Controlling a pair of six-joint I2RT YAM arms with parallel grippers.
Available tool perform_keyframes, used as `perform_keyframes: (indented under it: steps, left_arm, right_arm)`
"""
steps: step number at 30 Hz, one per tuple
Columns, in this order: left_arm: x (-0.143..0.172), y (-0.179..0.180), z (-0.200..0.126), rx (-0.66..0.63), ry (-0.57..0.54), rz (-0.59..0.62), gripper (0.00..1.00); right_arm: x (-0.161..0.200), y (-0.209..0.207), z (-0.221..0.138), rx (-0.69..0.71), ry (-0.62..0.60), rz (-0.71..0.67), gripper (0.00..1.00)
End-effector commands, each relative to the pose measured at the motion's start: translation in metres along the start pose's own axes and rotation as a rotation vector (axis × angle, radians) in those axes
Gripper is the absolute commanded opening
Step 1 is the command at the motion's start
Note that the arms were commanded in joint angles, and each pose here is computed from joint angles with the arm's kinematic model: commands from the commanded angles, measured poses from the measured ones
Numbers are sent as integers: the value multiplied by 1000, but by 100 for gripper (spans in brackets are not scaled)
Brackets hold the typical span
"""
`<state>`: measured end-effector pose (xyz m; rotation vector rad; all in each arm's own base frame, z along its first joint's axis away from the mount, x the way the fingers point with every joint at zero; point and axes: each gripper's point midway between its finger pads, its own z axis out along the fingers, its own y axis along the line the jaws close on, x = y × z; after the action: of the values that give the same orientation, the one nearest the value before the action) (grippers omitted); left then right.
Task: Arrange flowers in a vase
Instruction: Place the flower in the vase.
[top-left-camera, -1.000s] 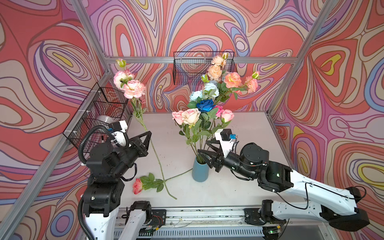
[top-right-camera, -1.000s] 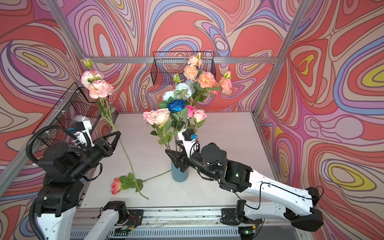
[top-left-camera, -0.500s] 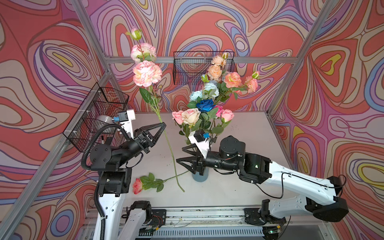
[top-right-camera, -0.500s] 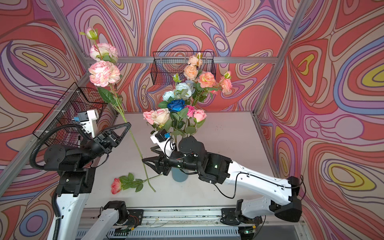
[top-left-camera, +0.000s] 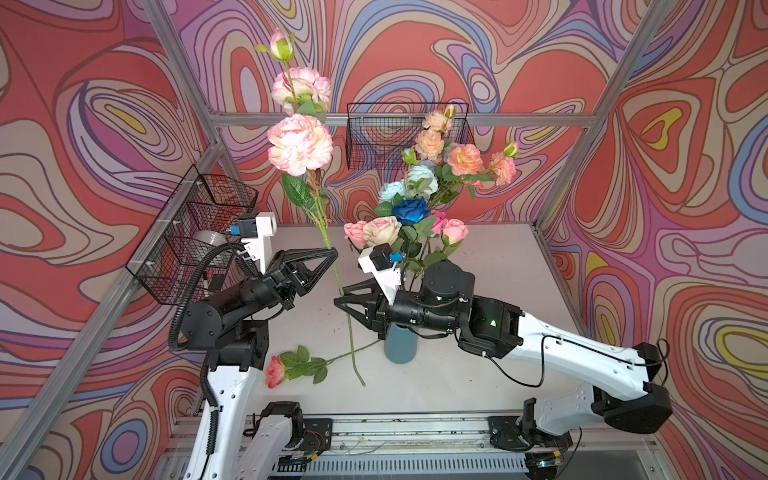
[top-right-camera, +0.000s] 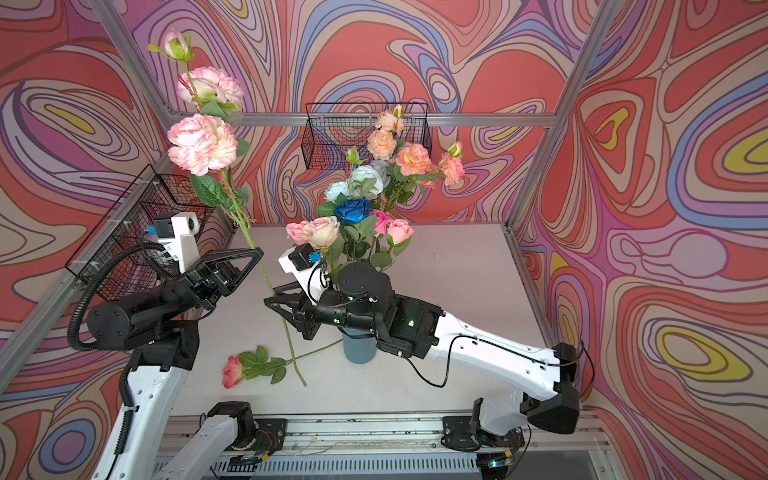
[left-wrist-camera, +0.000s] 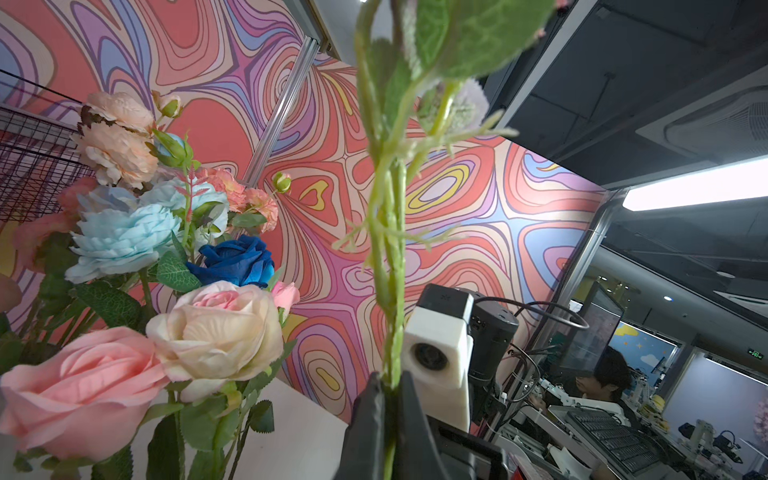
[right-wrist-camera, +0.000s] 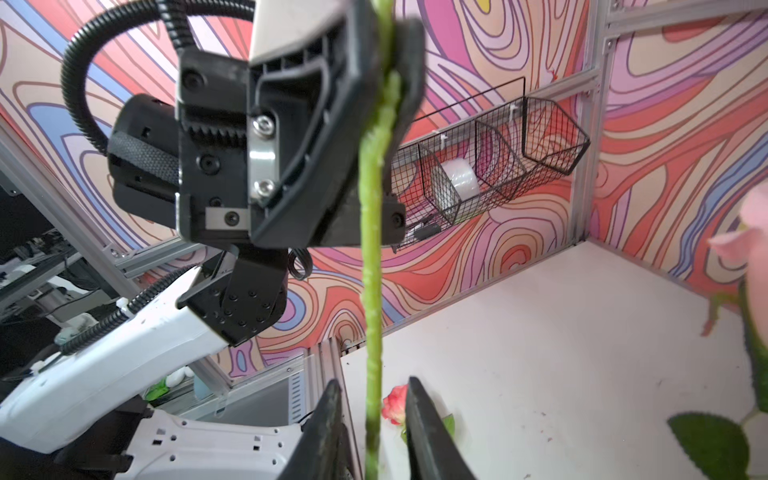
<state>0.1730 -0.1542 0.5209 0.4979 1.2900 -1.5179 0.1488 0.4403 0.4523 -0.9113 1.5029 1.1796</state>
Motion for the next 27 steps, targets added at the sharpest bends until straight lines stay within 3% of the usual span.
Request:
perform_keyframes:
  steps: [1, 2, 4, 6, 8, 12, 19, 27]
  left_arm:
    - [1, -15, -1, 53, 9, 26, 38]
    - [0, -13, -1, 46, -3, 19, 55]
    - [-1, -10, -1, 32, -16, 10, 79]
    - [-2, -6, -2, 11, -31, 3, 92]
    - [-4, -1, -3, -17, -48, -5, 100]
    - [-6, 25, -11, -163, -123, -33, 100]
    - [16, 102, -57, -622, -206, -65, 100]
    - [52, 148, -73, -709, -192, -191, 100]
  right_arm:
    - [-17, 4, -2, -7, -52, -19, 0]
    - [-19, 5, -4, -6, -57, -22, 0]
    - [-21, 4, -8, 4, -63, -27, 0]
    - [-23, 2, -14, 20, -71, -31, 0]
    - [-27, 1, -24, 40, -87, -38, 0]
    - [-34, -7, -49, 105, -117, -62, 0]
    - [-45, -36, -97, 317, -188, -154, 0]
    - [-52, -58, -119, 481, -293, -321, 0]
